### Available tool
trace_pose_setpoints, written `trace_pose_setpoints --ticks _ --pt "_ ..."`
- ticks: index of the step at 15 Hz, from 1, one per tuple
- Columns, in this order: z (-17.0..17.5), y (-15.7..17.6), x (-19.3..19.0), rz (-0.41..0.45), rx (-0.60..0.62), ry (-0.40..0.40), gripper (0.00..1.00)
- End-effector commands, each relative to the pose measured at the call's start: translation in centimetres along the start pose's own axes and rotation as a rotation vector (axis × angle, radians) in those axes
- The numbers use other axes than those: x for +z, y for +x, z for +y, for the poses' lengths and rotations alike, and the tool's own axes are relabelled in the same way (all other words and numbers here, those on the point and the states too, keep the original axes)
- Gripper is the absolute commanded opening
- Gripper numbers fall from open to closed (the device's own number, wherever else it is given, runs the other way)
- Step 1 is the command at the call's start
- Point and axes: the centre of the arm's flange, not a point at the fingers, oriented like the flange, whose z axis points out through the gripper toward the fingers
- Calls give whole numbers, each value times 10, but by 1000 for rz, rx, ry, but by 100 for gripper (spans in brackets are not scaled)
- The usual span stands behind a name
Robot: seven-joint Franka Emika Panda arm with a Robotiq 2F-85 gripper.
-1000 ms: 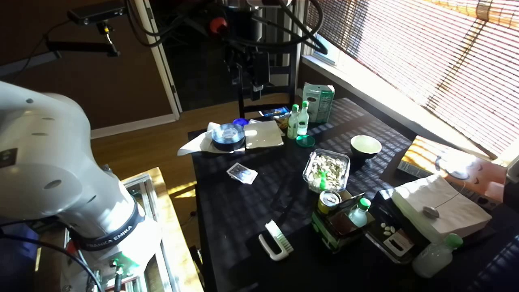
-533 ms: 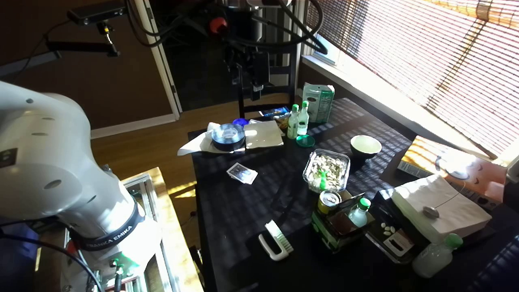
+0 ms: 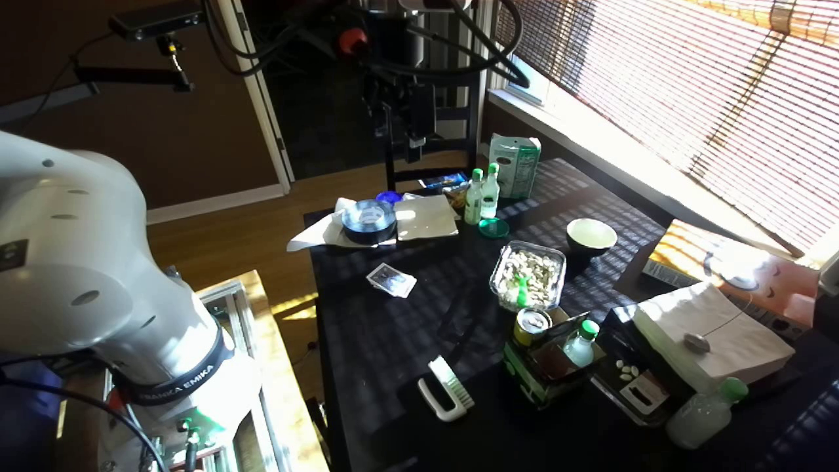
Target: Move one bottle to the right
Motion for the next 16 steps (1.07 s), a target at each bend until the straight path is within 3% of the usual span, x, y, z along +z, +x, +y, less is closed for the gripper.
trace_pose_setpoints --ticks 1,5,7,16 --pt "0 0 0 0 0 0 100" --pt "-19 15 0 38 32 42 100" --pt "-47 30 3 79 64 63 100" --pt "-210 104 39 289 132 -8 100"
